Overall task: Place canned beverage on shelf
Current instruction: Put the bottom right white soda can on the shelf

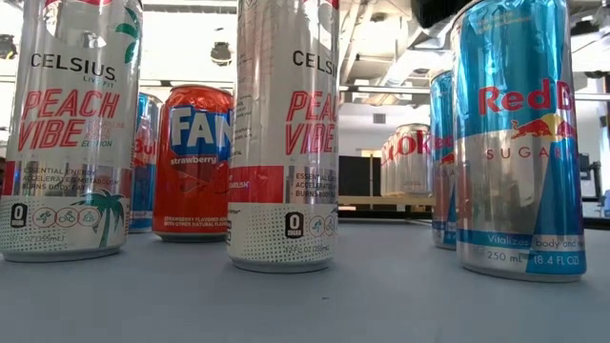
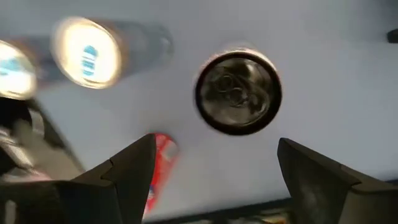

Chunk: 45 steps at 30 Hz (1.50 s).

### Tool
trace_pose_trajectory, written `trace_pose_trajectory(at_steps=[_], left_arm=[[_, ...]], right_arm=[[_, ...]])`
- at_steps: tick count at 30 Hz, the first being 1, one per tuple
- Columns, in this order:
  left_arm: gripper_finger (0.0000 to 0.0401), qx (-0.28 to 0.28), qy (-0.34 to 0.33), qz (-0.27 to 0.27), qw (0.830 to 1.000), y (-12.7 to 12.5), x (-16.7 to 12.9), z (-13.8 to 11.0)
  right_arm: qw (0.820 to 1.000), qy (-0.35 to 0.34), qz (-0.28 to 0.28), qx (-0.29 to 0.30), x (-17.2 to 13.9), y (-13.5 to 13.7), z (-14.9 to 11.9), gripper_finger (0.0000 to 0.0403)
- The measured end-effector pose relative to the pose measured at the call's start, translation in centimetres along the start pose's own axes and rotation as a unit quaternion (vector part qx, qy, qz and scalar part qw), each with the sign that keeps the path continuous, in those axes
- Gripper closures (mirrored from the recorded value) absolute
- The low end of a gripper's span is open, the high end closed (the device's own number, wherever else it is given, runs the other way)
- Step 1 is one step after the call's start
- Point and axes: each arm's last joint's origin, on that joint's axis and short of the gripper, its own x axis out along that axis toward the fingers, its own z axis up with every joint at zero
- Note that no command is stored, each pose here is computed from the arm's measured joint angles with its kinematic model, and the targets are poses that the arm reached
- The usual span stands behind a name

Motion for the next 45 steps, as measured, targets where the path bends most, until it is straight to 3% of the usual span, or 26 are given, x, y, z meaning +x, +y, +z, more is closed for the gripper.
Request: trace_pose_trajectory(at_steps=[7,16,21,40,45], left_arm=[[0.0069,0.001,0.0,0.0,1.0,0.0,0.0,0.0],[0.0069,0.005,0.001,0.0,1.0,0.0,0.0,0.0],[0.0069,0.006,0.001,0.0,1.0,0.0,0.0,0.0],[0.0069,0.006,0.004,-0.002,1.0,0.0,0.0,0.0],[0.0069,0.005,0.007,-0.004,1.0,0.0,0.0,-0.1]], right_arm=[[0.996,0.074,-0.032,-0.025,3.1,0.5,1.8,0.0083],[0.996,0.016,-0.075,-0.036,2.9,0.4,2.5,0.0083],[0.997,-0.04,-0.055,-0.035,2.0,0.4,2.7,0.0083],[0.997,-0.017,-0.064,-0.035,2.8,0.6,2.7,0.0083],[0.996,-0.02,-0.083,-0.022,3.4,0.3,1.5,0.0083]])
